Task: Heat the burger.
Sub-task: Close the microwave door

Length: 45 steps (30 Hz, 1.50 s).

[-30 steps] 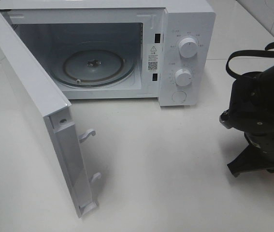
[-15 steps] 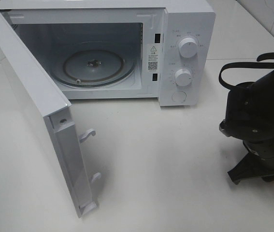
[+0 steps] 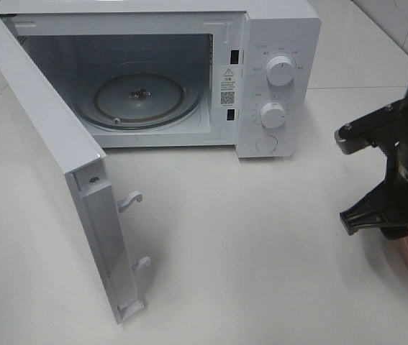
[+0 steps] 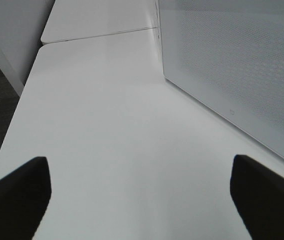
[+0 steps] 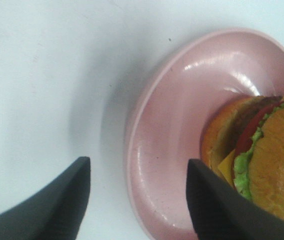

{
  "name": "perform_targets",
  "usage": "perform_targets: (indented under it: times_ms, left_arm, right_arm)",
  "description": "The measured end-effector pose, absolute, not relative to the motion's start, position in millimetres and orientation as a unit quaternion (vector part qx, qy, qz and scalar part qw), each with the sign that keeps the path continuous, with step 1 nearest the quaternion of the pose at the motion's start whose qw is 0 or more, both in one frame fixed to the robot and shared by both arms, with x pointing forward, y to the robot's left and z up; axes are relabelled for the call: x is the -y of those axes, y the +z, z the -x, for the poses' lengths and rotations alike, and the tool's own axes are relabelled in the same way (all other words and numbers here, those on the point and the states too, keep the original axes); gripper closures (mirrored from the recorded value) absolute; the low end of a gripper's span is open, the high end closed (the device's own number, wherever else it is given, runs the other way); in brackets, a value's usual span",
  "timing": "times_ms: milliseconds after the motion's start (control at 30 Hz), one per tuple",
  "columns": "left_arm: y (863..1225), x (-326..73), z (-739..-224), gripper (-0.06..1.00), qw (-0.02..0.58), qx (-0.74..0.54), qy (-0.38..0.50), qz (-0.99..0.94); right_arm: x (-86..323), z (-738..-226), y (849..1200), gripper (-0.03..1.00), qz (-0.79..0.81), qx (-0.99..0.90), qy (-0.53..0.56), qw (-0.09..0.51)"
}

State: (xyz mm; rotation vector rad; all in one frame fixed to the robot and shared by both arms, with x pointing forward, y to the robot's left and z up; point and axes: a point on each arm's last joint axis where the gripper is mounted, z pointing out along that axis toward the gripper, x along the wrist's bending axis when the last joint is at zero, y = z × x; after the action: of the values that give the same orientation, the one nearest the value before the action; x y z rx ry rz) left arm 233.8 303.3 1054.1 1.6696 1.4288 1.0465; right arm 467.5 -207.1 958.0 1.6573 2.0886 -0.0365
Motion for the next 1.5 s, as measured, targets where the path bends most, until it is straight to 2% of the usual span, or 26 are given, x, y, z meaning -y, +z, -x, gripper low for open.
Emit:
perform_targets:
  times_ms: [33,100,133,167,200,267,333,500,700,900,1067,1500]
  left_arm:
    - [1054.1,-303.3,-233.8,0.05,0.346,-0.551,0.403,-0.643]
    - [1054.1,-303.3,-233.8,0.05,0.346,-0.551,0.403,-0.643]
    - [1054.1,-303.3,-233.8,0.05,0.346,-0.551,0.403,-0.643]
    - [1054.1,-303.3,-233.8,0.05,0.346,-0.551,0.403,-0.643]
    - [1054.1,-303.3,-233.8,0.05,0.346,-0.551,0.403,-0.643]
    - [1054.1,-303.3,-233.8,0.05,0.346,-0.551,0.403,-0.643]
    - [1054.1,-303.3,-233.8,0.05,0.346,-0.551,0.403,-0.643]
    - [1054.1,-303.3,-233.8,0.05,0.346,-0.551,0.403,-0.643]
    - [1054.1,-303.3,-233.8,0.05,0.346,-0.551,0.403,-0.643]
    - [1054.1,-303.3,-233.8,0.05,0.346,-0.551,0.403,-0.643]
    - [1054.1,-303.3,-233.8,0.05,0.346,-0.551,0.403,-0.643]
    - [1054.1,-303.3,-233.8,0.05,0.346,-0.551,0.403,-0.643]
  right_arm:
    - [207.1,-467.5,958.0,0.40,-0.604,-0.761,-0.013,0.235]
    - [207.7,-453.4,994.8,0.33,-0.582,-0.777,0.068,0.230]
    - [207.7,-453.4,994.8,0.33,-0.582,-0.777,0.068,0.230]
    - [208.2,-449.9,1001.6,0.26,-0.573,-0.783,0.081,0.229]
    - [208.2,-449.9,1001.6,0.26,-0.573,-0.783,0.081,0.229]
    - [212.7,-429.9,1030.2,0.17,-0.552,-0.792,0.141,0.220]
    - [214.1,-425.3,1035.8,0.15,-0.549,-0.792,0.152,0.219]
    - [226.4,-395.7,1062.2,0.16,-0.537,-0.793,0.194,0.213]
    - [247.0,-362.3,1085.4,0.19,-0.527,-0.785,0.228,0.234]
    - [262.8,-337.4,1088.2,0.20,-0.524,-0.778,0.245,0.246]
    - [276.7,-310.9,1077.8,0.20,-0.524,-0.766,0.278,0.249]
    - [294.3,-281.6,1054.9,0.20,-0.519,-0.739,0.331,0.273]
